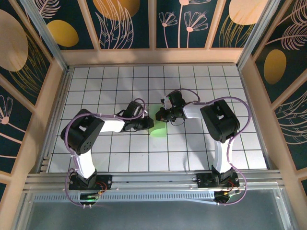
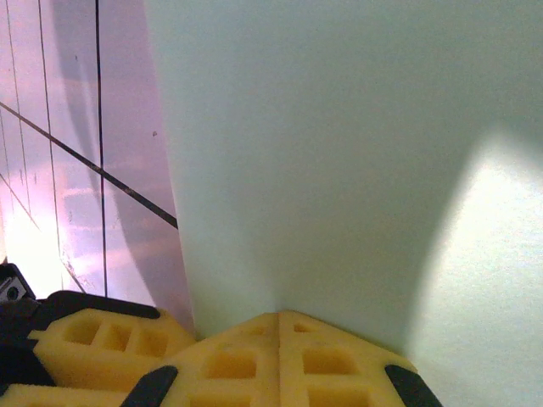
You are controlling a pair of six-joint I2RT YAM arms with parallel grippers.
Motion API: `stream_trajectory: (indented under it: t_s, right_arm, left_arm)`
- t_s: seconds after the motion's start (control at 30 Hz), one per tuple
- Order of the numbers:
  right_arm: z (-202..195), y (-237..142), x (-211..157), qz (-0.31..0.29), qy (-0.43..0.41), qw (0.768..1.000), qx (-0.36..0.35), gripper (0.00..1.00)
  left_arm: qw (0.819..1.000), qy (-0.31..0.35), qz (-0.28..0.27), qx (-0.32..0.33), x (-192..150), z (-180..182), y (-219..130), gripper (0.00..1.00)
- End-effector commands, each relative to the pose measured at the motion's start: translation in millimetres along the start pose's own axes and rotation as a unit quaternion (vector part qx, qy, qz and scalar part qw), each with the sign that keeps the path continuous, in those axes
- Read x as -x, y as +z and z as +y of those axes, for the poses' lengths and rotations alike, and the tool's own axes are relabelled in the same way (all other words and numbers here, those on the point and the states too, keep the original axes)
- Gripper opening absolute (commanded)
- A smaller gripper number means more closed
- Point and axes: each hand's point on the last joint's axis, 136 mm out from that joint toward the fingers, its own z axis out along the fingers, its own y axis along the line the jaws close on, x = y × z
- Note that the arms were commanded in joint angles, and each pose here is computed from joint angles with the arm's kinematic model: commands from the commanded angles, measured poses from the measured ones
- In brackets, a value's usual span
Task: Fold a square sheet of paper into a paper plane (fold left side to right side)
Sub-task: First fold the square sheet of paper in half at the center of the table.
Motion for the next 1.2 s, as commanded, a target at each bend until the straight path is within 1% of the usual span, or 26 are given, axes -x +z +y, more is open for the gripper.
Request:
stream_trajectory:
  t_s: [0.0,0.13,0.4,0.43,0.5,0.8,0.87,0.97,1.07,1.17]
  right_arm:
    - [-45.5,11.8,-34.8,0.042,0.038,0.996,-0.073,0.00]
    - [-46.9,11.4,-34.9,0.041,0.039,0.996,-0.075,0.00]
    - [-46.2,11.4,-36.5,0.042,0.038,0.996,-0.074,0.00]
    - [-46.9,11.5,-36.9,0.042,0.039,0.996,-0.074,0.00]
    - [-46.6,11.3,-36.6,0.042,0.039,0.996,-0.074,0.00]
    - [-46.8,11.5,-37.1,0.042,0.037,0.996,-0.074,0.00]
    - [-46.3,11.6,-37.6,0.043,0.037,0.996,-0.073,0.00]
    - [-46.0,11.0,-38.2,0.043,0.036,0.996,-0.073,0.00]
    - [-45.3,10.5,-37.8,0.042,0.035,0.996,-0.073,0.00]
    - [-43.8,10.2,-37.1,0.041,0.033,0.996,-0.071,0.00]
  left_arm:
    - [0.998,-0.003,0.056,0.018,-41.0,14.5,-5.1,0.15]
    - [0.997,0.000,0.069,0.017,-59.4,15.9,-11.3,0.15]
    - [0.996,-0.016,0.086,0.012,-88.3,22.9,-18.7,0.15]
    - [0.997,-0.010,0.079,0.004,-86.0,16.0,-22.9,0.15]
    - [0.997,-0.009,0.081,0.003,-89.0,14.9,-23.8,0.15]
    - [0.996,-0.015,0.085,0.016,-101.1,22.1,-30.6,0.14]
    - [0.997,-0.014,0.075,0.014,-96.4,18.3,-33.4,0.14]
    - [0.999,-0.006,0.049,0.001,-78.6,0.8,-41.3,0.13]
    - [1.000,-0.002,0.016,-0.023,-52.1,-19.5,-52.4,0.12]
    - [0.999,-0.006,-0.015,-0.042,-23.2,-29.3,-62.6,0.11]
